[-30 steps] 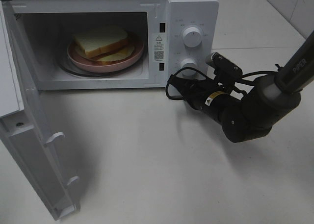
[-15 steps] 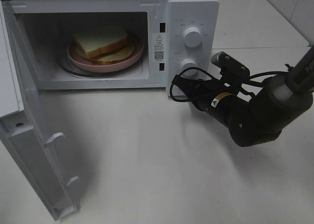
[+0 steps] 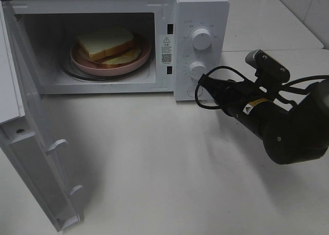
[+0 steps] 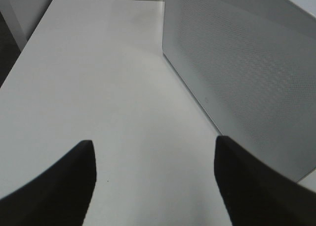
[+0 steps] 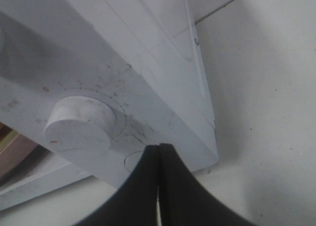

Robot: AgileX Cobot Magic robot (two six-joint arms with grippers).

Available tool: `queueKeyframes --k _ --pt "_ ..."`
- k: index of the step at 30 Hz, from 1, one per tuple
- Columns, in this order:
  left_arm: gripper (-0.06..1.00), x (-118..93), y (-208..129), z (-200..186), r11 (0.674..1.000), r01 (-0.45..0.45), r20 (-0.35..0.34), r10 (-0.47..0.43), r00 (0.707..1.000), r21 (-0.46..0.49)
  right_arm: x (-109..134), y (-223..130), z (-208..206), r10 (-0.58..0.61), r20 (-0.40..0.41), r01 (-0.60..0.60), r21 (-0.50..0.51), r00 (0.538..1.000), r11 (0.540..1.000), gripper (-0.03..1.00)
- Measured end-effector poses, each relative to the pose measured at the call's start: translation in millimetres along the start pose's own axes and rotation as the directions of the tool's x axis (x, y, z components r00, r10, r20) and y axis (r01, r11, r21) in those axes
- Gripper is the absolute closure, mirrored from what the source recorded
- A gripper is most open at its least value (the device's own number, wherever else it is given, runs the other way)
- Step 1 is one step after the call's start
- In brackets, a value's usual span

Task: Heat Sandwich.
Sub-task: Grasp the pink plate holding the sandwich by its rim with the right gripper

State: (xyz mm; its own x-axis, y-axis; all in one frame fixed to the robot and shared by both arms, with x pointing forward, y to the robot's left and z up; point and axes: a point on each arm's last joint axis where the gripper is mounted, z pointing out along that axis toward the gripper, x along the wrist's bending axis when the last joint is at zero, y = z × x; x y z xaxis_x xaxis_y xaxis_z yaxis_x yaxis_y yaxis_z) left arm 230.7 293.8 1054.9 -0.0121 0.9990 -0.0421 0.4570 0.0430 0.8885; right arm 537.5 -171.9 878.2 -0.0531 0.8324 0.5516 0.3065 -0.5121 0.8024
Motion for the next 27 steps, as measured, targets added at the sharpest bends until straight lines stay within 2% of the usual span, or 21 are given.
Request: queueKeyframes --k 10,14,18,25,27 --pt "0.30 0 0 0 1.000 0.000 0.000 0.000 1.000 0.000 2 14 -30 -0.079 0.021 0.078 0.050 0.997 0.996 0.96" --pt "0.30 0 0 0 1.000 0.000 0.000 0.000 1.000 0.000 8 20 -37 -0.134 0.033 0.130 0.117 0.990 0.985 0.96" --pt "0.30 0 0 0 1.000 0.000 0.000 0.000 1.000 0.000 15 29 -50 -0.222 0.027 0.211 0.211 0.975 0.954 0.96" --pt "0.30 0 0 0 1.000 0.000 0.000 0.000 1.000 0.000 26 42 -67 -0.334 -0.018 0.325 0.293 0.942 0.899 0.96" --pt "0.30 0 0 0 1.000 0.000 0.000 0.000 1.000 0.000 29 47 -77 -0.387 -0.048 0.380 0.340 0.921 0.860 0.96"
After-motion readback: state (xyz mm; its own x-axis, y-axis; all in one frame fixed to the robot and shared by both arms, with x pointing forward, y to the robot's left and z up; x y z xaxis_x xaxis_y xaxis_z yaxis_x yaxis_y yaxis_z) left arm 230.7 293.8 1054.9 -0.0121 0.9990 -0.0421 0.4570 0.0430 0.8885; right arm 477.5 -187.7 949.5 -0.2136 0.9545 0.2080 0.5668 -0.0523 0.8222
